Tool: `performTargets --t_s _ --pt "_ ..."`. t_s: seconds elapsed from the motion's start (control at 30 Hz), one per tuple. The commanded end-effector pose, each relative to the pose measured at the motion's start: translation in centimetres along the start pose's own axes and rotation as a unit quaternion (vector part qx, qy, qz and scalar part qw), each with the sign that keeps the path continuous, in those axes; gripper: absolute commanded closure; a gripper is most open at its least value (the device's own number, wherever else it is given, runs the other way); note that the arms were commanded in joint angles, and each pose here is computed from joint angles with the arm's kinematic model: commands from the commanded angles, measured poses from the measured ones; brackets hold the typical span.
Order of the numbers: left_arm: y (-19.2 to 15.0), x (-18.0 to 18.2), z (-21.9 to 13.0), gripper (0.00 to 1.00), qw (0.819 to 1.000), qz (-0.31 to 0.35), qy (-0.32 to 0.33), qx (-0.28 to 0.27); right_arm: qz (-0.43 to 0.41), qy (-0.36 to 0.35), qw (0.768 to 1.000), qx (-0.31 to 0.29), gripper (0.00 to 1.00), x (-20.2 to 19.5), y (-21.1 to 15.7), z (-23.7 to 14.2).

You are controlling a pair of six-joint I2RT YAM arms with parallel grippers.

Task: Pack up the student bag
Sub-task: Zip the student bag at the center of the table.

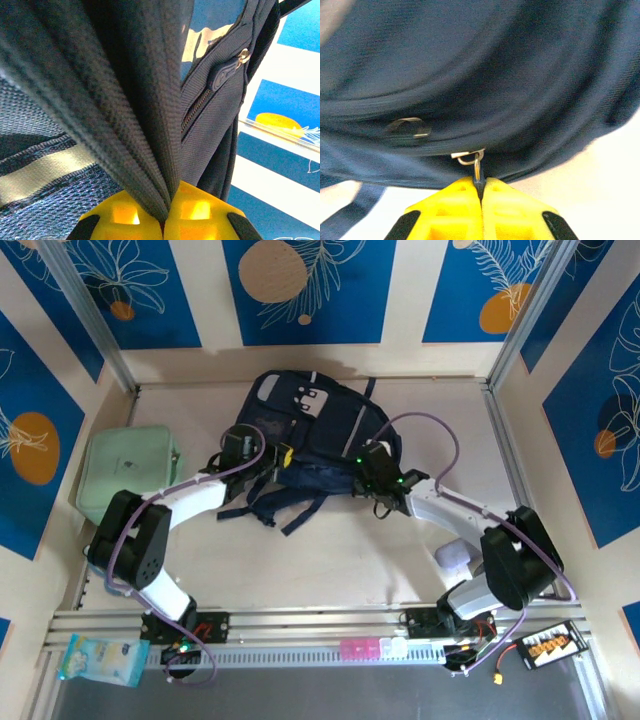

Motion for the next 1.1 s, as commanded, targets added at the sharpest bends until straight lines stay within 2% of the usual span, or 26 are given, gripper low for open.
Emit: performTargets --t_s 0.0,0.07,0.17,0.3,0.4,0.57,0.77,0.93,1.07 --pt "0.7 -0.4 -0.1 1.00 1.000 0.014 -0.014 0.000 0.030 -0.071 0.997 0.001 0.97 -4.0 0.0 -0.7" --pt "0.8 -0.2 0.0 1.00 1.000 0.019 -0.010 -0.003 0.032 -0.069 0.997 0.002 0.97 -3.9 0.4 -0.7" --pt "1.4 0.4 0.2 0.97 0.999 0.042 0.011 -0.011 0.010 -0.029 1.000 0.006 0.98 -1.6 0.9 -0.8" --pt "3.3 2.6 -0.6 0.63 0.991 0.108 0.078 -0.032 -0.049 0.071 0.996 0.010 0.99 3.7 1.1 -1.6" --pt "3.9 3.6 -1.8 0.50 0.983 0.147 0.097 -0.046 -0.083 0.145 0.986 0.024 1.00 7.8 0.9 -2.4" --pt "3.5 3.0 -4.2 0.40 0.976 0.185 0.105 -0.052 -0.114 0.205 0.971 0.053 1.00 12.4 0.3 -2.5" --pt "3.0 3.3 -7.5 0.32 0.970 0.197 0.122 -0.073 -0.102 0.237 0.963 0.078 1.00 14.7 0.0 -1.6" --pt "1.3 2.1 -8.4 0.29 0.969 0.226 0.091 -0.043 -0.102 0.240 0.961 0.089 1.00 15.4 -0.7 -1.1" --pt "-0.7 1.7 -7.2 0.29 0.972 0.227 0.055 -0.012 -0.091 0.243 0.961 0.099 1.00 15.1 -1.2 -1.3"
Point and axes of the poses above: each hand's point on the last joint's axis, 136 mm out from that joint toward the fingers, its own z axis out along the fingers, its own x axis along the line the jaws close on, y = z × x, the point moved 1 cm from there along -z, back along the fingers, and after that the axes turned 10 degrees about z, right-handed, at the moved point
